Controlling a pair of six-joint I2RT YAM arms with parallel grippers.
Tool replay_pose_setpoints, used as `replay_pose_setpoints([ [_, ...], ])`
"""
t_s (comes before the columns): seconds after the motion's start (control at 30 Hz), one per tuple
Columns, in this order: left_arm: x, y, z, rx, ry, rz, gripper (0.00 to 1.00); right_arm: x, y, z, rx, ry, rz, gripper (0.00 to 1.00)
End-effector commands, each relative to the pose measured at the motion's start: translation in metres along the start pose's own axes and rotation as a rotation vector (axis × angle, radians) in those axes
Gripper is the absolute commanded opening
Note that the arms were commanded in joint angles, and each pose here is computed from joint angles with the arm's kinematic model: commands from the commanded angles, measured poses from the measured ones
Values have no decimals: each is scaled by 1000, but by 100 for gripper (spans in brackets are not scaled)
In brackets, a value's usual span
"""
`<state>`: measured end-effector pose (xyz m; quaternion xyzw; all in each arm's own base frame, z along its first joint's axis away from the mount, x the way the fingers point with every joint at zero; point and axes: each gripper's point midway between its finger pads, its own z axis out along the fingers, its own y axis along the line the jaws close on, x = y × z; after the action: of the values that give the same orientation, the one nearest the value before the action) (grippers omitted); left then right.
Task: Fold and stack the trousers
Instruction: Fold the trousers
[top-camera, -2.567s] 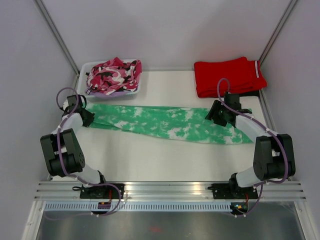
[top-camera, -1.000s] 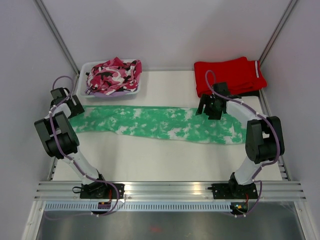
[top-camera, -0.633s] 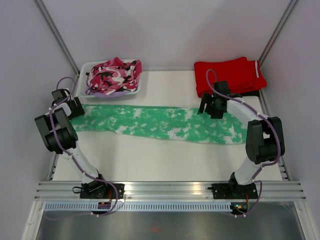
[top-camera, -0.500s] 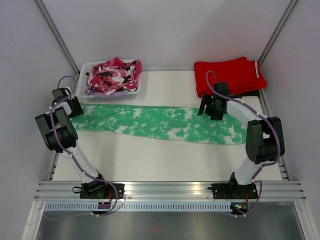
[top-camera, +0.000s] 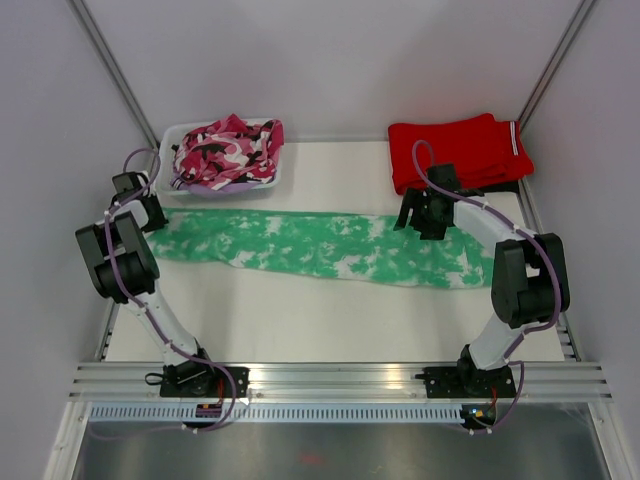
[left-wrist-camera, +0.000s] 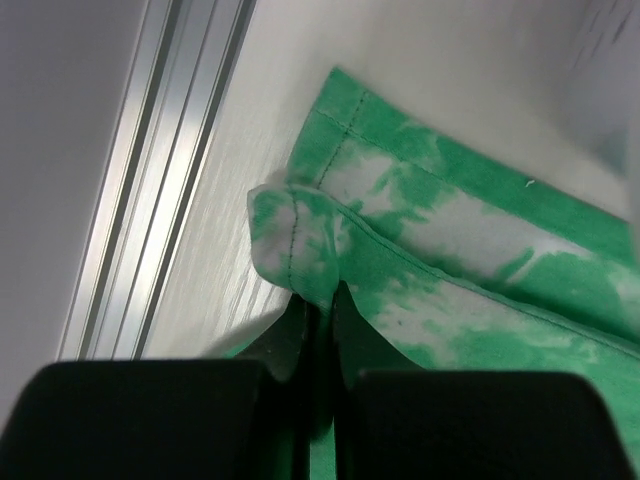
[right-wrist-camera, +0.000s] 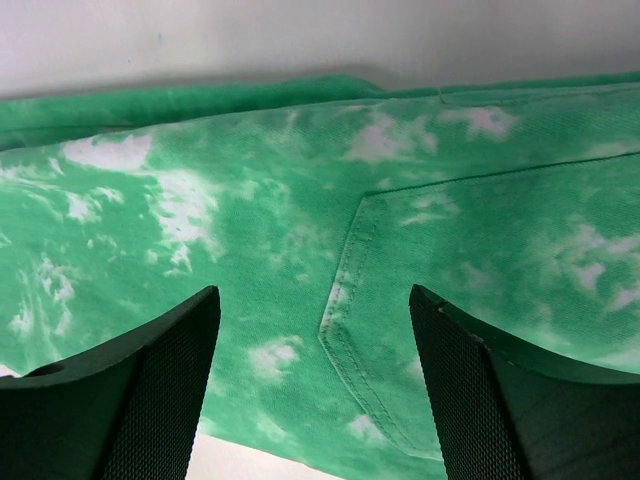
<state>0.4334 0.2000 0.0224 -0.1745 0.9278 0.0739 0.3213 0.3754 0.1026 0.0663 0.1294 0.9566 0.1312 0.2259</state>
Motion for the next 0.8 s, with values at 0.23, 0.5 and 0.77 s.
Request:
replay_pose_setpoints([
  [0.23,-23,3,-147,14,-207,78,2,24,42,1,-126,-14,-86,83],
  [0.5,-51,-92,-268,328,-457,23,2,27,45,-32,-145,-114,-36,84],
  [0.77,-11,-227,-322,463,-404,22,2,-33,-2,-102,-99,-335,117,89],
])
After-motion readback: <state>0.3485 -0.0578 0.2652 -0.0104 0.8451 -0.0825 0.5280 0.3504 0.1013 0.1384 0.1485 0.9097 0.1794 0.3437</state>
